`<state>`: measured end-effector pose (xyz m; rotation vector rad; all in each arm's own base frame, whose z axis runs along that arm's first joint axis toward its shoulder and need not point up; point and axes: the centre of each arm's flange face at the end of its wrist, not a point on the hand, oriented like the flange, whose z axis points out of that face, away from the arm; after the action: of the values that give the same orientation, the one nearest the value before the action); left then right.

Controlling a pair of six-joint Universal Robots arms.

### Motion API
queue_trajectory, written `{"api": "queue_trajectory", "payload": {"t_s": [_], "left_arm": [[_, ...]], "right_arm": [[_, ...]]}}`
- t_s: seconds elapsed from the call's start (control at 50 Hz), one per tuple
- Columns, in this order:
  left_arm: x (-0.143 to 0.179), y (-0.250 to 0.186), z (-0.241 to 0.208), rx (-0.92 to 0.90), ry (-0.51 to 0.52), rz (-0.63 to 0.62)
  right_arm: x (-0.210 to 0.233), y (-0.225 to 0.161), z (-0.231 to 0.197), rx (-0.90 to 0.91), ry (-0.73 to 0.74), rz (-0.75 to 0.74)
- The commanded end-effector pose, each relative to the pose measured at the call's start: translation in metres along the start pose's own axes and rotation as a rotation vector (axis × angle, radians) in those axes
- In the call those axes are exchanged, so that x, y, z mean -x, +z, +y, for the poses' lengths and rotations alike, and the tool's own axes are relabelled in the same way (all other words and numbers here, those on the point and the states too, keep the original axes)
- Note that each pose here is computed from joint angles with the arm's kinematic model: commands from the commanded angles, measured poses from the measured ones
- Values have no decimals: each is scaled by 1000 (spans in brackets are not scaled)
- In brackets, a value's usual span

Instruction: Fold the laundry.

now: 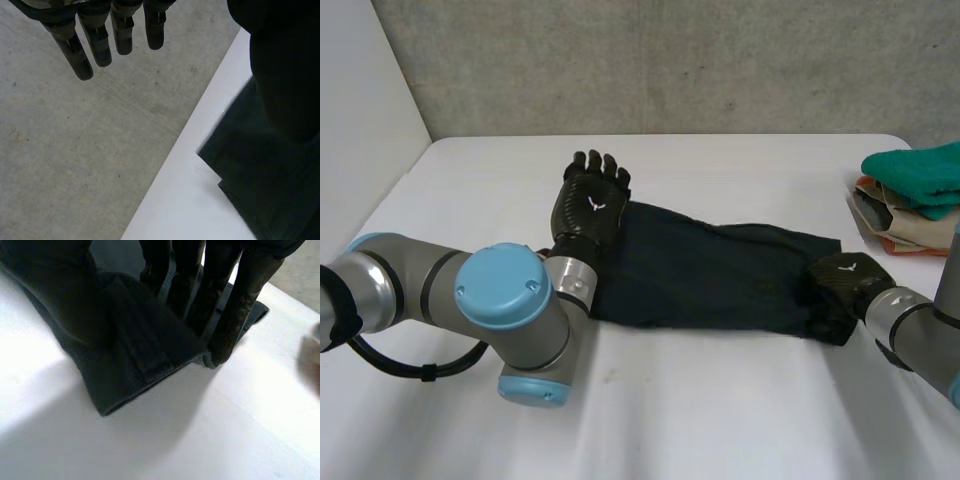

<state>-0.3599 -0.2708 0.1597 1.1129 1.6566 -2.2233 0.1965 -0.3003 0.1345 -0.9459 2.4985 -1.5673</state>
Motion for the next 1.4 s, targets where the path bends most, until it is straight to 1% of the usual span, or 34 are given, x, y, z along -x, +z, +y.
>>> {"api": "queue_trajectory", "payload": {"t_s": [0.02, 0.08, 0.1, 0.14, 0.18, 0.24, 0.26, 0.32, 0.34, 0.38, 0.4, 0.44, 0.46, 0.5, 0.52, 0.58, 0.66, 0.68, 0.74, 0.76, 0.78, 0.82, 0.84, 0.88, 0.92, 1.0, 1.02, 1.08, 1.1, 1.16, 1.24, 1.3, 1.32, 1.4], "left_arm": [[10, -4, -8, -9, 0, -12], [17, -6, -15, -23, -9, -26], [19, -7, -16, -25, -12, -27], [24, -10, -20, -29, -24, -33], [27, -12, -23, -33, -37, -38], [32, -17, -27, -37, -69, -41], [32, -17, -27, -38, -78, -40], [35, -22, -29, -35, -112, -37], [35, -23, -29, -35, -120, -37], [37, -25, -30, -27, -139, -32], [36, -26, -29, -24, -142, -29], [38, -27, -29, -12, -150, -32], [39, -27, -28, -5, -152, -34], [44, -26, -27, 4, -154, -50], [45, -26, -26, 8, -156, -53], [48, -25, -25, 12, -167, -64], [49, -23, -26, 6, -185, -67], [50, -23, -27, 4, -189, -69], [51, -20, -31, -12, -207, -74], [50, -20, -33, -20, -213, -72], [51, -19, -36, -28, -221, -74], [52, -15, -43, -55, -253, -76], [51, -14, -45, -60, -267, -74], [48, -13, -55, -87, -319, -61], [43, -13, -59, -91, -352, -40], [15, -16, -58, -48, -420, 112], [3, -17, -56, -21, -440, 188], [-11, -18, -48, 40, -451, 279], [-20, -18, -39, 91, -445, 317], [-32, -18, -21, 198, -423, 346], [-37, -18, -3, 300, -390, 320], [-39, -19, 4, 336, -350, 311], [-41, -20, 6, 349, -312, 316], [-39, -23, 5, 354, -260, 328]], "right_arm": [[-37, -23, -21, -46, -236, 170], [-47, -33, -31, -64, -341, 221], [-51, -34, -34, -63, -414, 240], [-53, -34, -37, -67, -487, 252], [-51, -33, -46, -92, -589, 255], [-42, -33, -61, -144, -676, 249], [-18, -34, -74, -219, -744, 194], [25, -32, -88, -341, -822, 79], [55, -28, -92, -425, -863, -13], [82, -26, -94, -500, -889, -102], [104, -26, -95, -561, -907, -180], [125, -26, -92, -603, -901, -260], [144, -27, -84, -628, -903, -343], [159, -24, -73, -629, -895, -413], [171, -22, -65, -616, -876, -462], [175, -20, -62, -596, -826, -486], [170, -21, -68, -531, -659, -476], [166, -24, -73, -509, -561, -472], [147, -29, -88, -489, -391, -448], [126, -32, -101, -488, -277, -402], [116, -33, -105, -483, -218, -389], [99, -35, -110, -469, -95, -370], [86, -36, -113, -459, 13, -361], [76, -37, -116, -447, 111, -352], [62, -32, -112, -392, 246, -328], [49, -23, -102, -300, 286, -259], [49, -19, -98, -278, 278, -246], [51, -2, -84, -206, 216, -208], [52, 1, -81, -193, 197, -199], [54, 15, -68, -139, 136, -178], [58, 33, -48, -65, 107, -179], [60, 39, -39, -31, 93, -183], [60, 39, -39, -26, 86, -181], [58, 35, -43, -36, 30, -162]]}}
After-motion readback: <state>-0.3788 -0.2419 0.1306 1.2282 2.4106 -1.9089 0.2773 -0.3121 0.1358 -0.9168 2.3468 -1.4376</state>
